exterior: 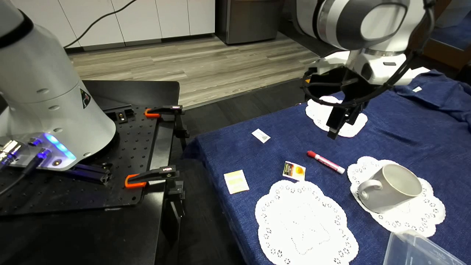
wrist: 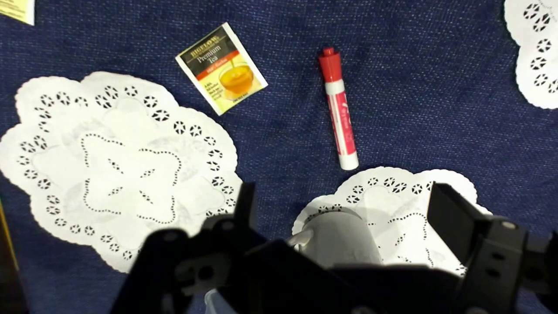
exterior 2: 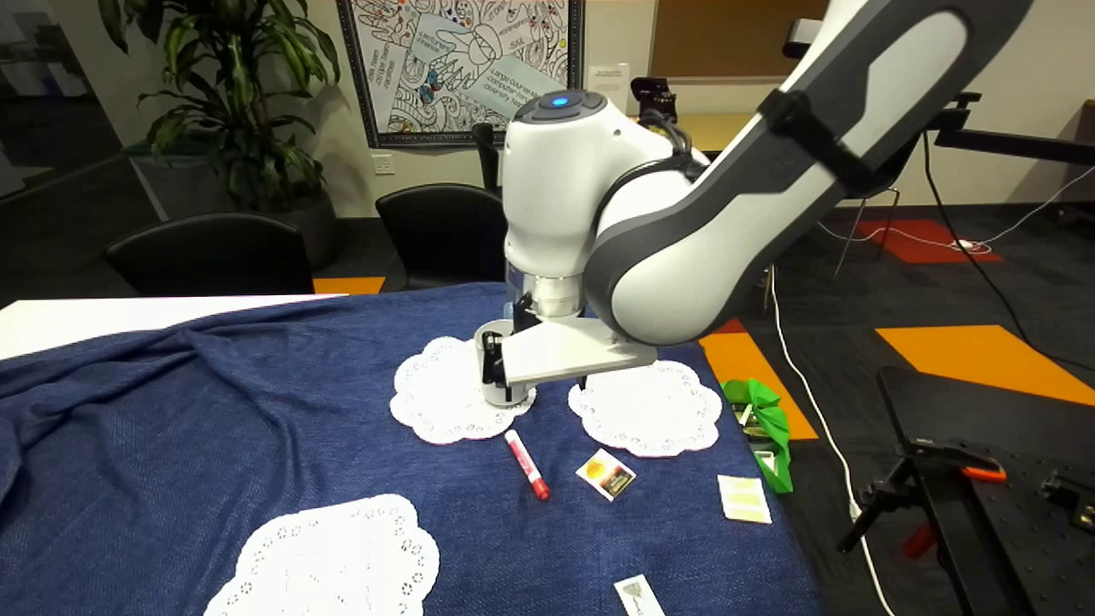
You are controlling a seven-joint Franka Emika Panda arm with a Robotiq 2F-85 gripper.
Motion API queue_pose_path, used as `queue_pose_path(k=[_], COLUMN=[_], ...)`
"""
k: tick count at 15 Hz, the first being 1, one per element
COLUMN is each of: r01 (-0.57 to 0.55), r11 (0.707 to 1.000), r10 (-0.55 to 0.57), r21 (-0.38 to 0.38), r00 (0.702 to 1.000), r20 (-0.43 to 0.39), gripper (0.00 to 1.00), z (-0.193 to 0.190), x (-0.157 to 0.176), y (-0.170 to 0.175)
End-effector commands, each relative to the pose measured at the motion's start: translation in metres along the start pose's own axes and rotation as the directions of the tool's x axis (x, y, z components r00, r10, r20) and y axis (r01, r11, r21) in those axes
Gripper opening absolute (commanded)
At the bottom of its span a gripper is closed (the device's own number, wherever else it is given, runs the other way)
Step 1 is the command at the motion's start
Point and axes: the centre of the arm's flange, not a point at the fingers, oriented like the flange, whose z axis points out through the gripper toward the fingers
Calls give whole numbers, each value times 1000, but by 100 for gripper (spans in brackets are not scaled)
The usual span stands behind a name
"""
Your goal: Place the marker in the mug
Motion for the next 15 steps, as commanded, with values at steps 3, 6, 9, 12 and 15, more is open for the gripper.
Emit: queue_pose_path(k=[3, 6, 9, 12, 15], r01=[17, 49, 66, 80, 95], r11=[1000, 998, 997, 996, 995], r10=[-19, -51, -67, -81, -95], r21=[-26, -35, -31, -35, -38], r00=[999, 997, 997, 997, 995], r20=[-48, -53, -36, -17, 2], gripper=[100, 100, 100, 100, 95], z=[44, 66, 86, 101, 112], x=[10, 10, 9, 10, 11], y=[-28, -33, -36, -37, -38])
